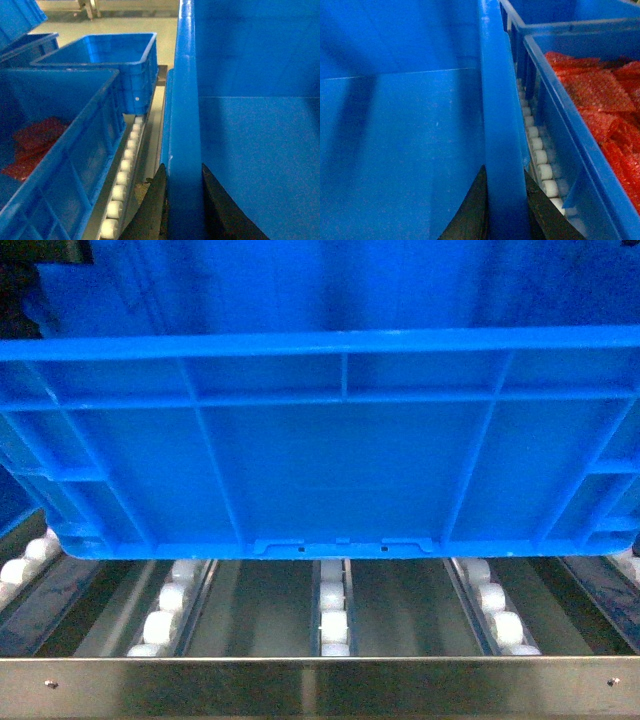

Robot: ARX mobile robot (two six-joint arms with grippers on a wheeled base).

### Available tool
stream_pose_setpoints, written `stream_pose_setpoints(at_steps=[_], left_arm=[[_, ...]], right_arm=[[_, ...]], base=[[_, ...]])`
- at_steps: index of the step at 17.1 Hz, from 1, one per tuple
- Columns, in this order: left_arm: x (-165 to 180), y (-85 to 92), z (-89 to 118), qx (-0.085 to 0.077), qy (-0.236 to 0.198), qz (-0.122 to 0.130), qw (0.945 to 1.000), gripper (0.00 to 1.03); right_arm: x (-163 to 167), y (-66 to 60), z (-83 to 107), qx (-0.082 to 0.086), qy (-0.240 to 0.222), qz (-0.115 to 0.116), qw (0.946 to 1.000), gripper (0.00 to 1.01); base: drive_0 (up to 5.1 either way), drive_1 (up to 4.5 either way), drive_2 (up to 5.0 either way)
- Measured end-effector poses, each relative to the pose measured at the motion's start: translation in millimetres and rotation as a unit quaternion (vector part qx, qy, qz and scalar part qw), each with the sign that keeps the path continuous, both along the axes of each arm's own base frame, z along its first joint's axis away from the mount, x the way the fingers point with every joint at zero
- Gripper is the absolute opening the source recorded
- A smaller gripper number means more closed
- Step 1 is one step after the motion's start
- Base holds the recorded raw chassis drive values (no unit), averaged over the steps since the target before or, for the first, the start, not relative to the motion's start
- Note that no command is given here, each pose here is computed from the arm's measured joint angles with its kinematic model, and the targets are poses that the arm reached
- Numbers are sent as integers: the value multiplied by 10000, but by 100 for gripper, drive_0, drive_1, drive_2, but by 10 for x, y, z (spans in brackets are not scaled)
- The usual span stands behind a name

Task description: Place box next to blue box on left shelf

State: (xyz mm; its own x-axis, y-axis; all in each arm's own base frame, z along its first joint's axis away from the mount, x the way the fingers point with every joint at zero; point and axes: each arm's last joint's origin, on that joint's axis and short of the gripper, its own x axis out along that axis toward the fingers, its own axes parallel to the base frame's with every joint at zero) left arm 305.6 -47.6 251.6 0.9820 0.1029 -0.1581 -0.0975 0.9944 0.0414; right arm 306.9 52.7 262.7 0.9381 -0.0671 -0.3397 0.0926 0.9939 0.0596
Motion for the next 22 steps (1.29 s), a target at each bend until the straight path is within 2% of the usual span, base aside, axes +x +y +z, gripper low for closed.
stream_pose_setpoints(at_steps=[3,5,8,10,13,16,17,19,22], left_arm=[[227,-48,-211,21,341,-42,9994,9],[293,-47,-277,57,417,-28,9991,9],[373,7,-427,95,647,-4,9979,9],[368,19,-506,130,963,-19,9953,9],[351,15,-560,190,1358,-27,9905,9],[350,15,-571,200,1409,-27,9898,9],[352,11,-573,205,1408,-26,9898,15],[381,-1,-513,306,1222,225,9918,32],[406,36,-396,279,1008,336,9940,52]], right_arm=[[241,-61,-210,185,504,61,9985,9],[310,-63,-277,239,625,104,9977,9],[350,-51,-396,267,822,117,9962,9],[335,-33,-519,262,1121,116,9933,9],[290,-14,-593,271,1379,154,9900,9],[275,-18,-622,279,1449,139,9890,9],[275,-18,-622,291,1449,136,9889,10],[271,-5,-616,214,1446,141,9892,26],[267,-4,-558,194,1361,137,9904,46]], base=[[0,0,0],[0,0,0],[0,0,0],[0,0,0],[0,0,0],[0,0,0],[0,0,0],[0,0,0],[0,0,0]])
